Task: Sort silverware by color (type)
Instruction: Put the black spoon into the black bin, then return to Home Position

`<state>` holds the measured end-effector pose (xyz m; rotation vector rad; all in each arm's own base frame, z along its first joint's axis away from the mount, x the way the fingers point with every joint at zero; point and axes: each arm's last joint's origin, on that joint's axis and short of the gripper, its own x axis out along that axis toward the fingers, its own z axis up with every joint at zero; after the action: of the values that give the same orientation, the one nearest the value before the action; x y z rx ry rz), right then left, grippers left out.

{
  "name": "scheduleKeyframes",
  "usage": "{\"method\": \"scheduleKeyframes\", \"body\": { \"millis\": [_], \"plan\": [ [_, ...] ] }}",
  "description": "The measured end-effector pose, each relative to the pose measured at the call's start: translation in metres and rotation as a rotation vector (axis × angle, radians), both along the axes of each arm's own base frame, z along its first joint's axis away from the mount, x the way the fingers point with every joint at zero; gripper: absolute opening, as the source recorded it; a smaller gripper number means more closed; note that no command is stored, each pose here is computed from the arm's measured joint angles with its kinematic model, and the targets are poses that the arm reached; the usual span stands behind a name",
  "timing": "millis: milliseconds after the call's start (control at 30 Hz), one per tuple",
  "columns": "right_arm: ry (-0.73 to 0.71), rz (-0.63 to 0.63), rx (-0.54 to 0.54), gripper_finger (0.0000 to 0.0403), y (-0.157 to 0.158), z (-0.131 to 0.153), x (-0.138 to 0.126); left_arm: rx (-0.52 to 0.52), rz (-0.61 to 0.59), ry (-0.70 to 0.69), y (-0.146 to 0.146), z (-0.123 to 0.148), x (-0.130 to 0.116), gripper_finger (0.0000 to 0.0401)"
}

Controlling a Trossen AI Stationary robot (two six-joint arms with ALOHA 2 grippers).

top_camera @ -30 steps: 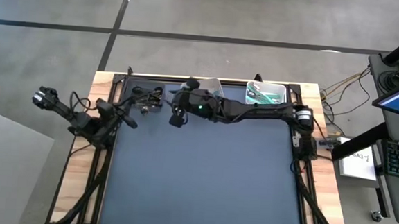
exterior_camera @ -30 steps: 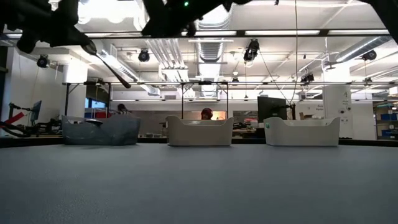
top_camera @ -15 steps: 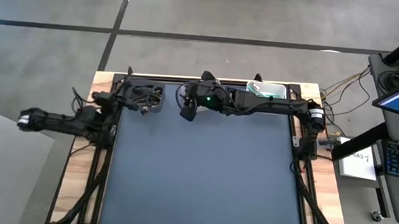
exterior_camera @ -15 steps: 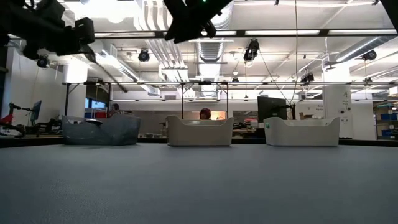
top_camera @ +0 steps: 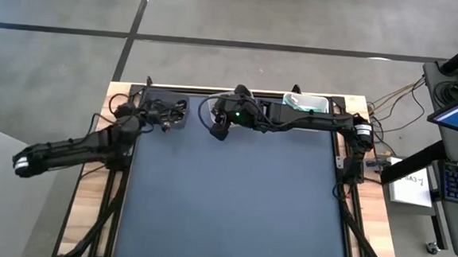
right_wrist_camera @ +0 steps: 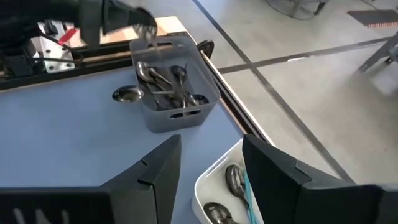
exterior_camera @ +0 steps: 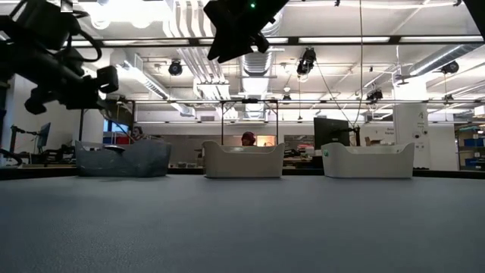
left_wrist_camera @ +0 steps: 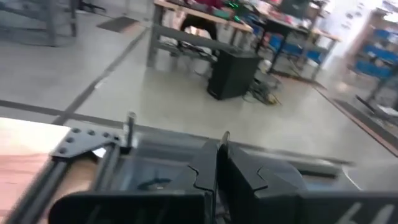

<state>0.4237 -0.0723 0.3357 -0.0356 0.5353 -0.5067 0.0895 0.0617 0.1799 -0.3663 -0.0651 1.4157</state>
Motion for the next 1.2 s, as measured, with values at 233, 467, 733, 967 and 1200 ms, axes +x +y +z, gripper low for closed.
{"method": "scheduleKeyframes", "body": {
  "millis": [233, 467, 733, 967, 1200],
  "plan": [
    [0.007, -0.001, 0.002, 0.0164, 0.0, 0.0, 0.0, -0.026, 0.02, -0.067, 0.011, 0.003, -0.005, 0.0],
    [0.007, 0.0, 0.002, 0.0167, 0.0, 0.0, 0.0, -0.091, -0.066, -0.102, 0.016, 0.0, -0.004, 0.0029],
    [0.059, -0.014, 0.059, 0.0167, 0.0, 0.003, -0.013, -0.057, -0.066, -0.027, 0.018, 0.002, -0.005, 0.0082],
    [0.076, 0.054, 0.191, 0.0159, -0.002, 0.008, -0.025, 0.04, 0.238, 0.1, 0.019, 0.006, -0.014, 0.0115],
    [0.158, 0.1, 0.23, 0.015, 0.0, 0.003, -0.032, 0.06, 0.279, 0.065, 0.019, 0.012, -0.015, 0.0123]
  ]
}}
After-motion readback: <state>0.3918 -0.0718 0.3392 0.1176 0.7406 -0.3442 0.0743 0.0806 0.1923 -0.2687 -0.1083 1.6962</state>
